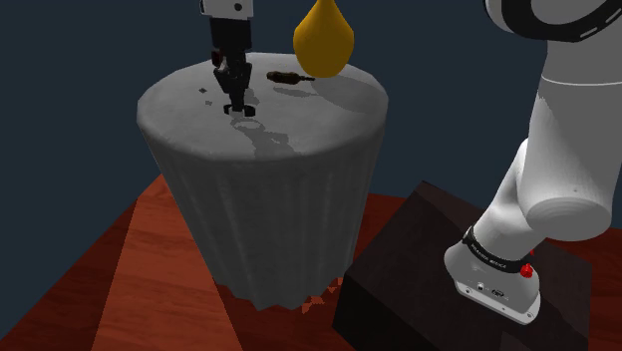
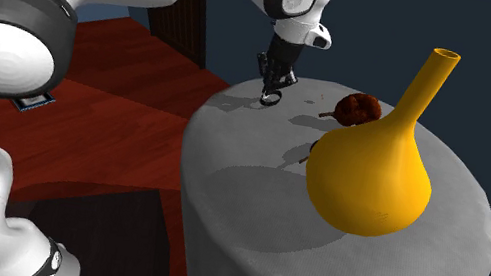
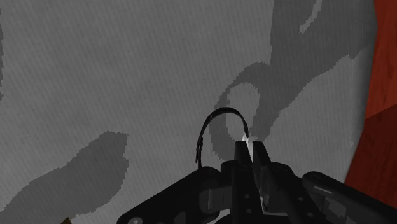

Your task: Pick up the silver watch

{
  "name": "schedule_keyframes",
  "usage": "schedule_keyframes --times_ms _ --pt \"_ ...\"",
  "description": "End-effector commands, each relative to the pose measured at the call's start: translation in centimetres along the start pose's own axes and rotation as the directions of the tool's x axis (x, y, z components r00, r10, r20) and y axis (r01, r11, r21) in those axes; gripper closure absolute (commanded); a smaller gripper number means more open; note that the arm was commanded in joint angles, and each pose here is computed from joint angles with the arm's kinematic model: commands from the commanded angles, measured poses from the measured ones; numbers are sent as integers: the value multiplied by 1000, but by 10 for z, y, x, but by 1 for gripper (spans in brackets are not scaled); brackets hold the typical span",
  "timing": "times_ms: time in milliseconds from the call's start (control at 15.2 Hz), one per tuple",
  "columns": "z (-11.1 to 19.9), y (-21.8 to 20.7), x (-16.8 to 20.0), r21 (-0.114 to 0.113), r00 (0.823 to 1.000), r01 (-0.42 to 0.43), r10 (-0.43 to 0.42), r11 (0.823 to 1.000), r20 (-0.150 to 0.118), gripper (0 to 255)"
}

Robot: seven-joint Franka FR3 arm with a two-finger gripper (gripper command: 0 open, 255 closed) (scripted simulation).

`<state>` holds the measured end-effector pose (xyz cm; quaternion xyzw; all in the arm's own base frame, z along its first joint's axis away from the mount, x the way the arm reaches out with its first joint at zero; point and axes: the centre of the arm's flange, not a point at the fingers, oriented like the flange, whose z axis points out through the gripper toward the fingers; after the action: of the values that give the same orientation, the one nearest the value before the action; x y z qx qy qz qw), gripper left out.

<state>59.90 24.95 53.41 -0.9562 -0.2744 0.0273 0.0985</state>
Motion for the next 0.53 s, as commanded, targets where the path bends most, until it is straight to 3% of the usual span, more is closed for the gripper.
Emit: schedule_keyframes --times_ms 0,462 --pt "0 0 0 0 1000 0 0 1000 0 255" --pt "-32 -7 0 0 1000 0 0 1000 0 255"
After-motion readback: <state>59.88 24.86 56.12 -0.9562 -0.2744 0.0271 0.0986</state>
